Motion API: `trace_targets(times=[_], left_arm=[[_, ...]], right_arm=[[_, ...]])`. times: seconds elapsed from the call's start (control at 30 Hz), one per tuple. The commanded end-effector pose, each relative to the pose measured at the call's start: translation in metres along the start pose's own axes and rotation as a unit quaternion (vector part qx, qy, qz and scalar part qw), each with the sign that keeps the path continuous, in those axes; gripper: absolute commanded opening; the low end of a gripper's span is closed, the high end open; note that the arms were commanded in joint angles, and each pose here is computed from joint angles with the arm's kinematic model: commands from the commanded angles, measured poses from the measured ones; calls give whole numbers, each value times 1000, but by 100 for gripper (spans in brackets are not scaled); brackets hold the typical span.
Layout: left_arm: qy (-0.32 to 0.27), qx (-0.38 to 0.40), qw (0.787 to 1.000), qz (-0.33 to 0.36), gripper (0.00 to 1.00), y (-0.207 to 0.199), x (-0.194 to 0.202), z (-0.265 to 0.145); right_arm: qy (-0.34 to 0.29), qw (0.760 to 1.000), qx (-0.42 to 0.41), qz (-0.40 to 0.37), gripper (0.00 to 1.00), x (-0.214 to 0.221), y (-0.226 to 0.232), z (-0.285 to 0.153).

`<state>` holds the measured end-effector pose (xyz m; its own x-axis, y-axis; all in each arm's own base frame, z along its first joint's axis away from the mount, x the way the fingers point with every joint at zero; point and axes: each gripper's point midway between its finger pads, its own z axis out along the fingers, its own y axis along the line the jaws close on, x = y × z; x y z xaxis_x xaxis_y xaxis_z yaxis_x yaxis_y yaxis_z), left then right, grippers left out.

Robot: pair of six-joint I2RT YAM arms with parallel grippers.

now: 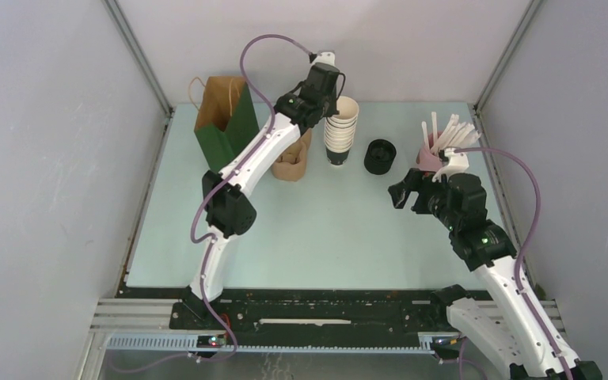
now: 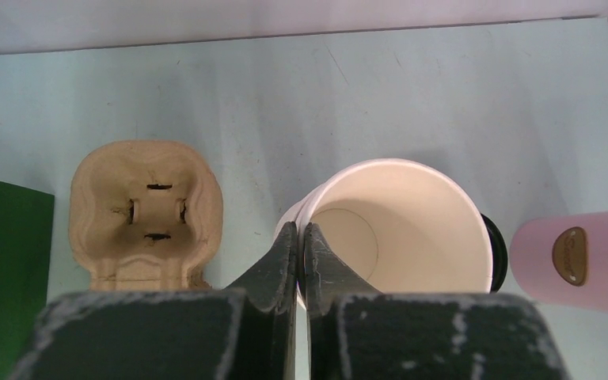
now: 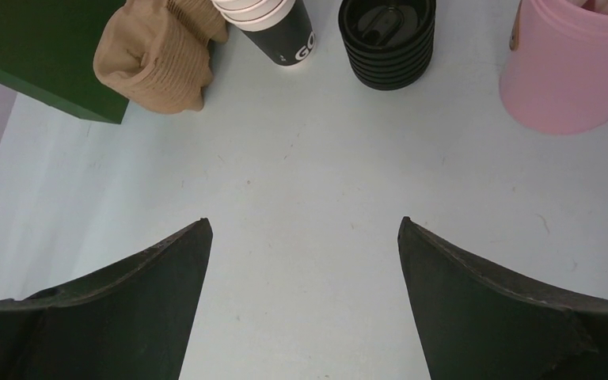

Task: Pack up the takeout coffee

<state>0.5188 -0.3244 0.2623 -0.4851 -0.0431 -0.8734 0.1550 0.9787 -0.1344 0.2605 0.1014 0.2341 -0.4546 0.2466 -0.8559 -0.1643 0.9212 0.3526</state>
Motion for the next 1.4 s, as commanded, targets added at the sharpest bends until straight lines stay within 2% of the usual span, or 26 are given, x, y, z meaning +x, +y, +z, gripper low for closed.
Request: trace_targets(times=[0.0,0.27,0.5,0.7,0.83,0.97,1.1,1.23,1.37], left_arm=[[-93,41,994,-49,0,-10,-82,-61],[-94,58,991,-71,0,-11,-87,-72],[-124,62,987,-82,0,-5,-111,-92],[-176,95,975,-99,0,-1,-156,-146],[-176,147,968,-101,0,-4,-161,-197],[-133,184,971,-79,0,-2,-120,-241],[-85,202,974,-58,0,5,-55,-265],[-58,235,969,-44,0,-6,22,-276],[-51,212,974,-59,0,-9,87,-265]], right_arm=[[-13,1000,-15,-1,98,-8,5,4],[-25,996,-70,46,98,-30,30,29],[-29,995,-85,50,96,-50,42,44],[-35,997,-63,37,96,-52,32,36],[-42,998,-43,24,96,-53,24,23],[-44,999,-29,7,96,-50,17,7],[-35,999,-33,-3,96,-43,18,-8],[-29,999,-33,-10,96,-37,17,-18],[-19,999,-25,-11,96,-32,14,-18]])
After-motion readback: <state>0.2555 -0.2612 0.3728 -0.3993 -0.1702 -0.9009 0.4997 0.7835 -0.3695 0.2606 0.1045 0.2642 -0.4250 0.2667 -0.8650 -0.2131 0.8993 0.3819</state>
